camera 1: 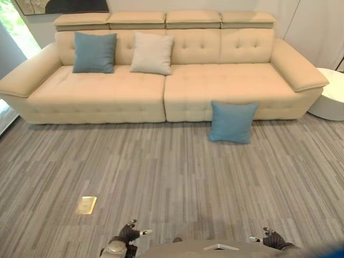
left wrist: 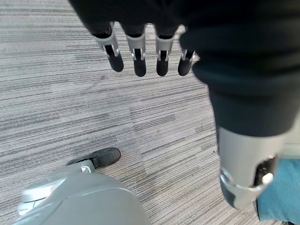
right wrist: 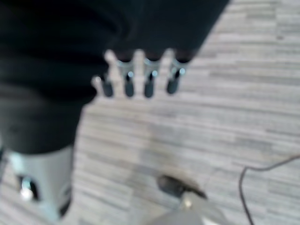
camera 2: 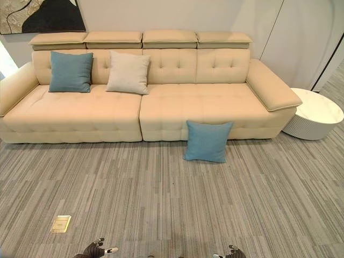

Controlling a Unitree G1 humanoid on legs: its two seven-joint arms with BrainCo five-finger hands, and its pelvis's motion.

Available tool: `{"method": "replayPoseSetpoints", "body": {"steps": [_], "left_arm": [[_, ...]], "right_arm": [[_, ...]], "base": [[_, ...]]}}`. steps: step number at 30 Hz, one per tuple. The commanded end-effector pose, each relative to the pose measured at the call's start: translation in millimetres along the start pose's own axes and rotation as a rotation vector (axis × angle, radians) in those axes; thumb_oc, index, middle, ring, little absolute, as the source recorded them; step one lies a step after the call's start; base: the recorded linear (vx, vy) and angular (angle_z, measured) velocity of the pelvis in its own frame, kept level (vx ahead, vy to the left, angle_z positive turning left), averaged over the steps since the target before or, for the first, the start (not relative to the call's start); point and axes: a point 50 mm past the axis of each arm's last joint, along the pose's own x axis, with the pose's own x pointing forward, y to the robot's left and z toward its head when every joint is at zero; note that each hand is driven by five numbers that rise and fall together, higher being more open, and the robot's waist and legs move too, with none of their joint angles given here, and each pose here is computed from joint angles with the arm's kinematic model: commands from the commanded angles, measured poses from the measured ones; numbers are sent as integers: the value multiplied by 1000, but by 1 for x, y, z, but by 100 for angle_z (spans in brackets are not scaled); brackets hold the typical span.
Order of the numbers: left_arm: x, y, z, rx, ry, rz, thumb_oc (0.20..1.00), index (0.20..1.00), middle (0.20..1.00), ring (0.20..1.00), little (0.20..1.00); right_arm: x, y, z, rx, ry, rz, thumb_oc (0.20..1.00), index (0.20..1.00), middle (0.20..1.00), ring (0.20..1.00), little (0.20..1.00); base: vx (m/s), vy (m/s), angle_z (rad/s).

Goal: Pick up all the scattered cushions and arrange them neatly on the sofa.

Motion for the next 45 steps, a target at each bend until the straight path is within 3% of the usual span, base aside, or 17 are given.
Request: {"method": "replayPoseSetpoints", "body": {"steps": [1,18,25,35,45], "left_arm": [[6,-4,23,5,-46,-16,1000,1000,1000,1000,1000],[8,-2,31,15,-64,-7,1000,1000,1000,1000,1000],[11,-3,50,56,-116,-8,1000,1000,1000,1000,1000],[12,-12,65,77,-155,-47,1000,1000,1000,1000,1000],[10,-16,44,41,-89,-50,1000,1000,1000,1000,1000]], "right_arm": [[2,0,9,-23,-17,7,1000,1000,1000,1000,1000],[4,-1,12,-32,-9,4,1000,1000,1000,1000,1000],[8,-5,35,-78,-57,-5,1000,1000,1000,1000,1000],[8,-8,35,-21,-56,-16,1000,1000,1000,1000,1000],[9,-16,41,-64,-62,-42,1000,1000,1000,1000,1000]], "base": [[0,0,0],[2,8,-2],[-32,7,-42],[117,-259,-32],[170,-5,-9]]}}
